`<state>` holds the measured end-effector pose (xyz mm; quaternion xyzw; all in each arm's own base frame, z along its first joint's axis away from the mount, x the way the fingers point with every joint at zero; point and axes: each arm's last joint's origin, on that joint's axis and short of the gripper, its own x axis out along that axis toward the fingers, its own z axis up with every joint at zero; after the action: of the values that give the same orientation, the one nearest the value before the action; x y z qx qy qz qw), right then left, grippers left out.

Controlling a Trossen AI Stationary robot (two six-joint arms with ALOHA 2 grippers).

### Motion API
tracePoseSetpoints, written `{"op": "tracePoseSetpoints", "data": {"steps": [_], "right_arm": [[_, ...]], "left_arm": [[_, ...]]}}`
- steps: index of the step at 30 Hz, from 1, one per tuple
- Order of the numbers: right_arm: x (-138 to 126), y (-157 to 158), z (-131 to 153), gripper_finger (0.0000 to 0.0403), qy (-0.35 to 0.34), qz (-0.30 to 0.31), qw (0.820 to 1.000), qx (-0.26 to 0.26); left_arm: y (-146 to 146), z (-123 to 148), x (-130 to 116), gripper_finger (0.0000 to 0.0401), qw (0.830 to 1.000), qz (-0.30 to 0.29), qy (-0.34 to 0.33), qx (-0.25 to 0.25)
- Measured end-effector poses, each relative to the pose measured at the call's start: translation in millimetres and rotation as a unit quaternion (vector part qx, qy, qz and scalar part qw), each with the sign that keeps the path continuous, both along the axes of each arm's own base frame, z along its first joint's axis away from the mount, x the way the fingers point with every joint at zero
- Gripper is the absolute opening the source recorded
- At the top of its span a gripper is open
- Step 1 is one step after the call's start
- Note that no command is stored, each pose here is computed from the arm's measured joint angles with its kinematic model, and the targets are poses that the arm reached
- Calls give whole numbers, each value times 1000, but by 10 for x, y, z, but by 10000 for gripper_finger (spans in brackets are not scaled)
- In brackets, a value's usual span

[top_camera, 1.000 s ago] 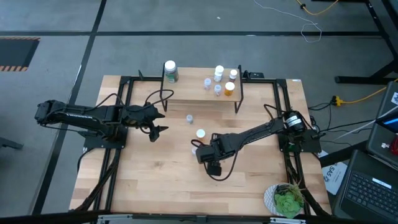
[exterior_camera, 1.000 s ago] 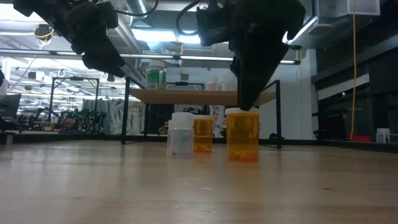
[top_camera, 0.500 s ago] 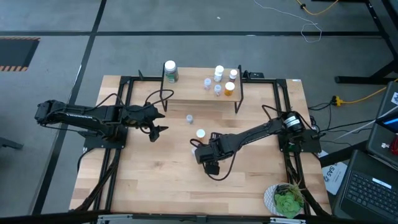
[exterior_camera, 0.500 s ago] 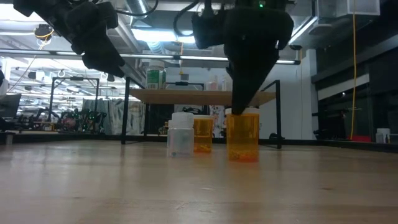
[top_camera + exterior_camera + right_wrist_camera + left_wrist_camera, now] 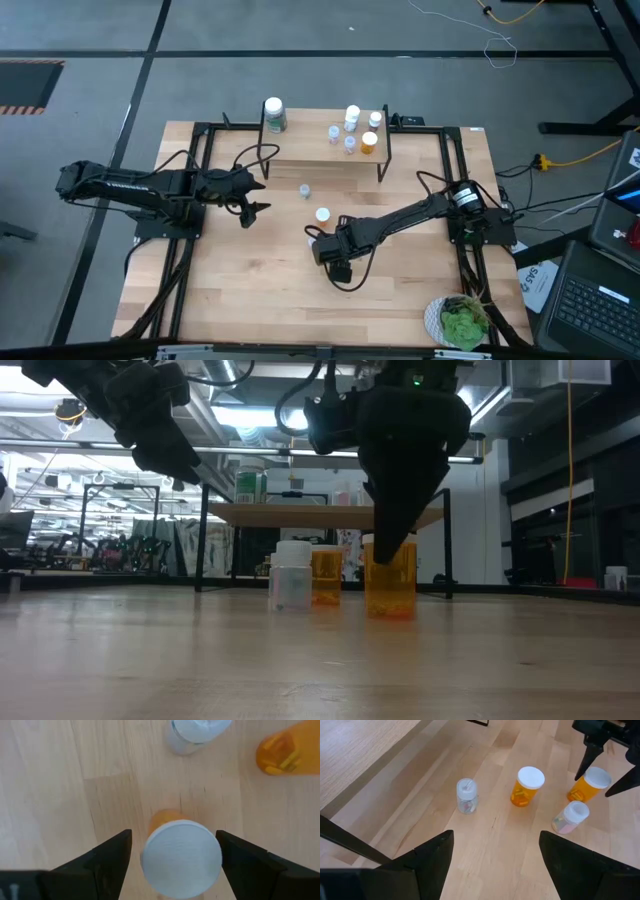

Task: Pick and place medicine bottles onto shelf by color
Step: Put the orange pill bottle on the shelf

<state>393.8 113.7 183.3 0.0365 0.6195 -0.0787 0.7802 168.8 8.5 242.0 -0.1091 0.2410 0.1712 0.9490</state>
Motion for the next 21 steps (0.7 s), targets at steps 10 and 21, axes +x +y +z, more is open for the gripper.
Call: {"op": "tracePoseSetpoints", "data": {"steps": [10,21], "right_arm": [[-3,-1,0,277,1,-12,1000,2],[-9,-5,0,205,2,-39,999,9]], "left_arm": [[0,0,0,289,1000,0,0,0],[0,0,0,289,1000,0,0,-1]]}}
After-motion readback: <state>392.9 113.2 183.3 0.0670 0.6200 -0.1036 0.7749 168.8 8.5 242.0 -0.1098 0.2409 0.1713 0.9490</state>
